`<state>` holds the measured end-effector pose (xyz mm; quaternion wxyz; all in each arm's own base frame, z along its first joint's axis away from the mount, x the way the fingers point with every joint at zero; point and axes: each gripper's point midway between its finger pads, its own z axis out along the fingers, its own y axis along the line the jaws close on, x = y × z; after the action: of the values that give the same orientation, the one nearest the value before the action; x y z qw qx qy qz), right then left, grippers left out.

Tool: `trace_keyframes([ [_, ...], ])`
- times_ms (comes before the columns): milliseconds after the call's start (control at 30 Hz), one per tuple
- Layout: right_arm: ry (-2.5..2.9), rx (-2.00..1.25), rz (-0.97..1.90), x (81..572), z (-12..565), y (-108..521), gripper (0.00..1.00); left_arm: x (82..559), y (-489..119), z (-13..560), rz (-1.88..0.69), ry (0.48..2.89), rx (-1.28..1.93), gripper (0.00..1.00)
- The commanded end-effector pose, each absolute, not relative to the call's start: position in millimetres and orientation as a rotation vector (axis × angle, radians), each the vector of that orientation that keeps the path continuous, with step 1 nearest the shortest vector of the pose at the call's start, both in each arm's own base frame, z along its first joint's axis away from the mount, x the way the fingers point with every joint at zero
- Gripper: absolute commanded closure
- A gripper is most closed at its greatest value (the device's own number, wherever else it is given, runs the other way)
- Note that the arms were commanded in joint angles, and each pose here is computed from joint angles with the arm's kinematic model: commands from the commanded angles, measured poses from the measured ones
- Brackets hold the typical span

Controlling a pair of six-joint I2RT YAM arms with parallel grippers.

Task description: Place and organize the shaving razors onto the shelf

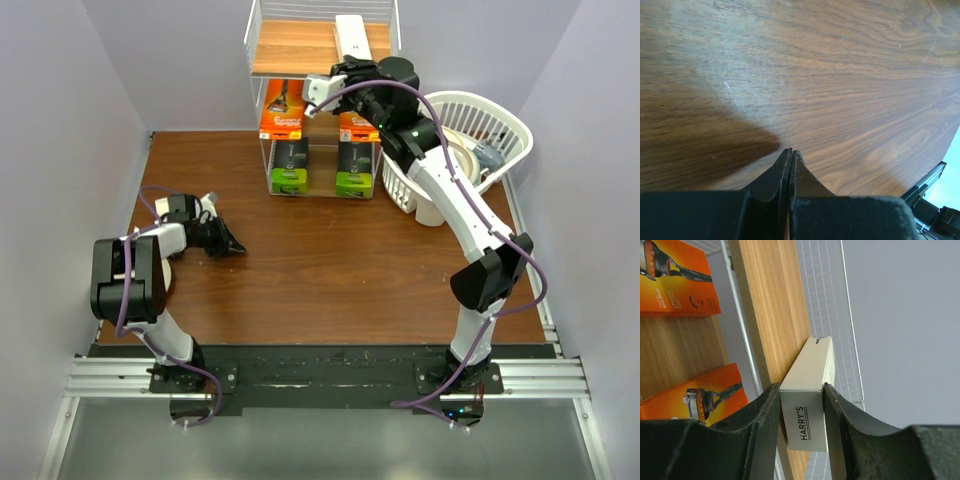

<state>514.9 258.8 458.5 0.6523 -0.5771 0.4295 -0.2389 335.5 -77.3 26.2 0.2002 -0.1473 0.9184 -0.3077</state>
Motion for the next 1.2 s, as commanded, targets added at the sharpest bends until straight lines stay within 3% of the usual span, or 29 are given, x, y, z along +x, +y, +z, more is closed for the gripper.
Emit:
trace_keyframes([
  [0, 1.005, -1.244, -0.625, 516.4, 478.4, 246.1, 0.6, 342.9, -80.4, 38.6, -0.877, 2.516, -0.345, 1.0],
  [700, 1.019, -1.269, -0.698, 501.7, 483.2, 249.4, 0.58, 343.2, -81.9, 37.8, -0.893, 2.519, -0.353, 1.0],
  [767, 1.02, -1.267, -0.694, 501.8, 481.5, 250.6, 0.54, 343.3, -81.9, 38.9, -0.892, 2.515, -0.35, 1.0],
  [900, 0.998, -1.24, -0.683, 498.6, 484.8, 251.7, 0.33, 342.2, -82.2, 38.8, -0.894, 2.514, -0.35, 1.0],
  [1167, 0.979, -1.254, -0.639, 484.7, 486.8, 258.5, 0.28, 342.7, -82.8, 40.8, -0.899, 2.509, -0.353, 1.0],
])
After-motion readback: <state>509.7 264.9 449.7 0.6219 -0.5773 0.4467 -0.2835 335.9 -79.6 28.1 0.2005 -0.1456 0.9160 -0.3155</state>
